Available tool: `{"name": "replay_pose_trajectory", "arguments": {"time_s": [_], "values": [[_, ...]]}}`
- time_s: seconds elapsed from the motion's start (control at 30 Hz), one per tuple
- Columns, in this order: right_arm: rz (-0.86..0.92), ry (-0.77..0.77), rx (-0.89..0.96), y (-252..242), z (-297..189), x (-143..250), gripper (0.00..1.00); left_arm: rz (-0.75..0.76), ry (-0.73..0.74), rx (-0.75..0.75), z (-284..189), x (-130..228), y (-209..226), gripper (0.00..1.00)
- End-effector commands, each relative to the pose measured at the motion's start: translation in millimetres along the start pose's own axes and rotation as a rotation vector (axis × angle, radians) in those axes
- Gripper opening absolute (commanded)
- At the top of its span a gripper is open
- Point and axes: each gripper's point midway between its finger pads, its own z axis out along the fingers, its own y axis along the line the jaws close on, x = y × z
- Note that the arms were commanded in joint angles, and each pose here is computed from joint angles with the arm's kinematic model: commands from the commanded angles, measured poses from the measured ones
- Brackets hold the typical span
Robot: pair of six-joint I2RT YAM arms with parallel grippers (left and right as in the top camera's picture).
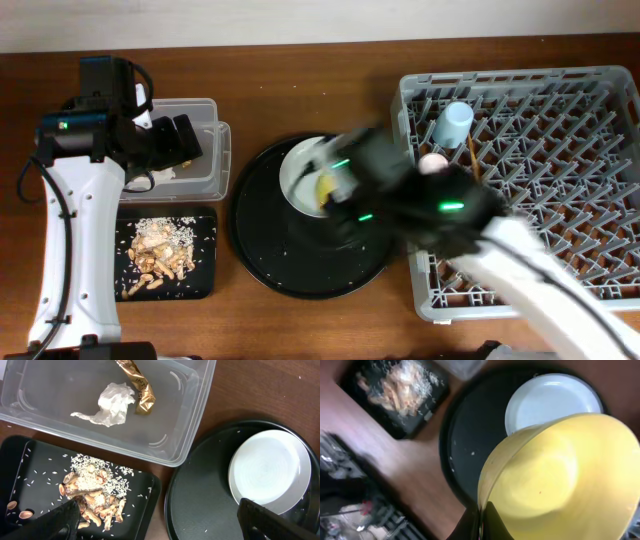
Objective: Sort waste into correct bins and load items into the dishwasher rack
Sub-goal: 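Lift the yellow bowl and lower it into the rack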
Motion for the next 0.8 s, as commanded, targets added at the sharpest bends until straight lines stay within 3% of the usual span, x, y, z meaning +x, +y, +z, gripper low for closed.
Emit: {"name": "replay_pose_trajectory", "arguments": {"time_s": [0.0,0.13,0.33,0.63,0.77], "values": [[0.012,-0.164,-0.161,-14,-67,-8,0.04,0.002,-0.008,-0.005,-3,0,1,1.0],[0.112,-0.282,-0.134,-70,-107,-4,0.04,0.002,-0.009,-0.005,-3,0,1,1.0],[0.255,-0.393,-0.129,-151,-127,-1,0.04,0.002,-0.008,-0.005,-3,0,1,1.0],[0.325,-0.776,-0.49,-309,-121,-8,0.04,0.003,-0.007,-0.005,-3,0,1,1.0],[0.391,-0.803,-0.524,-357,-92,12,0.04,0.002,-0.007,-0.005,-3,0,1,1.0]]}}
